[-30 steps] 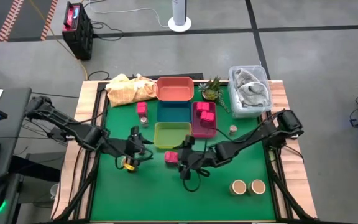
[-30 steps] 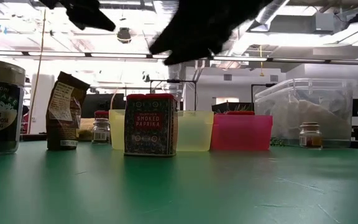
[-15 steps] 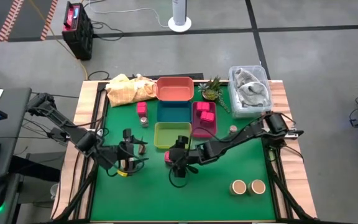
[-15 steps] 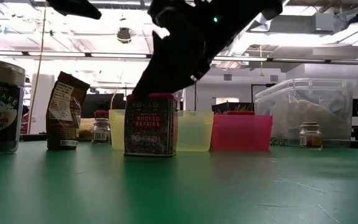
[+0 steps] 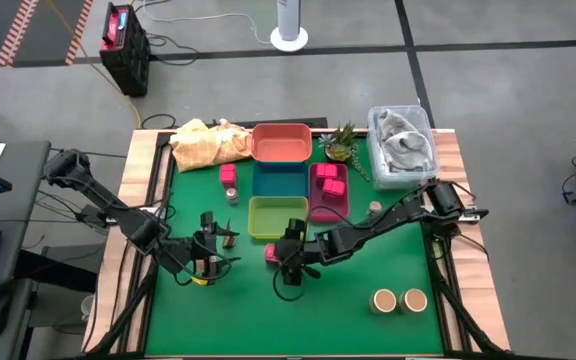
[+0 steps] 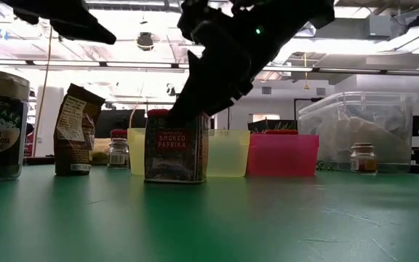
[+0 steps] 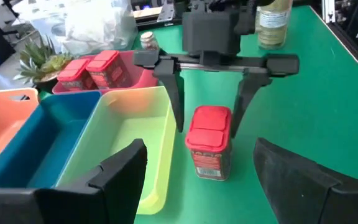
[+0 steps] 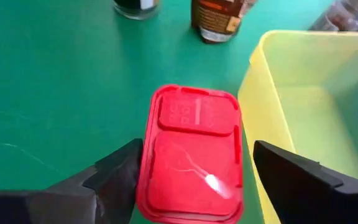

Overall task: Sort spices by type
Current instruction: Put the bottom red seasoning can into the red bin

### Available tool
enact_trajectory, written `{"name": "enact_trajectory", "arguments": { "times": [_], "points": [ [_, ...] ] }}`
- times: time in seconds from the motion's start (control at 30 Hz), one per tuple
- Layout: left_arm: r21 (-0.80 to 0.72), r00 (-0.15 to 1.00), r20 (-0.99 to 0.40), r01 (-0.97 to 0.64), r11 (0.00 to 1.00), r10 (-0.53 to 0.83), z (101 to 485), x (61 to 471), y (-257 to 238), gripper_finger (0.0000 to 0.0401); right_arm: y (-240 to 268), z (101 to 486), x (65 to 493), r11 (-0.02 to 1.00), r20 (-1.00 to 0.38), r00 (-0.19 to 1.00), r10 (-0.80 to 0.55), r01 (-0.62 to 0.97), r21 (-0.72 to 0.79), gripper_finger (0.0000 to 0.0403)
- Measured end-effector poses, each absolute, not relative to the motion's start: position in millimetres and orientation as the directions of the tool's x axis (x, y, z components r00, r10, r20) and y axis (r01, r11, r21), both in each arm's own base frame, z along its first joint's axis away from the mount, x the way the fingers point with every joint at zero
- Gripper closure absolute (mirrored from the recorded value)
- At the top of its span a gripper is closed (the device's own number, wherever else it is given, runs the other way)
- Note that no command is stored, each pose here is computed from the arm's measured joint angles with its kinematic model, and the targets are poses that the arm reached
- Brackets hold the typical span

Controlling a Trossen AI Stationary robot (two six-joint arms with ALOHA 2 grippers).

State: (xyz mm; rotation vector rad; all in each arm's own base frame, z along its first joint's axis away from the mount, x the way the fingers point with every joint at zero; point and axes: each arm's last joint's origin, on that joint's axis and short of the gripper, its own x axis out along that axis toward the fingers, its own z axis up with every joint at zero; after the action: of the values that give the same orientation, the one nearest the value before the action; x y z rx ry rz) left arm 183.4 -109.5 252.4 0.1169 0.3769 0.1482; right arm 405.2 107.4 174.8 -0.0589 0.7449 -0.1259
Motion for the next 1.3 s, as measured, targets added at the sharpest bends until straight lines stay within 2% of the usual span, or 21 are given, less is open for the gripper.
{"name": "enact_trajectory", "arguments": {
  "times": [0.33,0.47,0.67,0.73,0.9,1.13,1.2,1.3],
  "points": [
    [0.132,0.93,-0.33,-0.122,0.984,0.159,259,180,-107,0.0122,105,172,402,0.989,-0.703,0.696,-0.146,0.104,-0.103,0.0099],
    [0.135,0.93,-0.332,-0.121,0.983,0.16,259,180,-107,0.0122,104,170,401,0.988,-0.718,0.679,-0.152,0.102,-0.113,0.0129],
    [0.146,0.928,-0.335,-0.117,0.982,0.161,258,180,-107,0.0122,104,170,397,0.987,-0.74,0.653,-0.159,0.088,-0.134,0.0196],
    [0.147,0.928,-0.336,-0.117,0.982,0.161,258,180,-107,0.0122,103,175,395,0.987,-0.739,0.654,-0.158,0.079,-0.141,0.0199],
    [0.148,0.928,-0.337,-0.117,0.982,0.161,258,180,-107,0.0122,101,199,385,0.987,-0.731,0.665,-0.154,0.073,-0.142,0.0201],
    [0.165,0.919,-0.356,-0.114,0.98,0.167,256,179,-106,0.0122,99,257,353,0.988,-0.692,0.705,-0.155,0.096,-0.124,0.02],
    [0.164,0.92,-0.356,-0.114,0.98,0.167,256,179,-106,0.0122,100,273,339,0.977,-0.669,0.713,-0.211,0.128,-0.172,0.02],
    [0.159,0.92,-0.356,-0.116,0.98,0.167,256,179,-106,0.0122,99,284,315,0.927,-0.654,0.658,-0.372,0.236,-0.29,0.0201]
  ]
}}
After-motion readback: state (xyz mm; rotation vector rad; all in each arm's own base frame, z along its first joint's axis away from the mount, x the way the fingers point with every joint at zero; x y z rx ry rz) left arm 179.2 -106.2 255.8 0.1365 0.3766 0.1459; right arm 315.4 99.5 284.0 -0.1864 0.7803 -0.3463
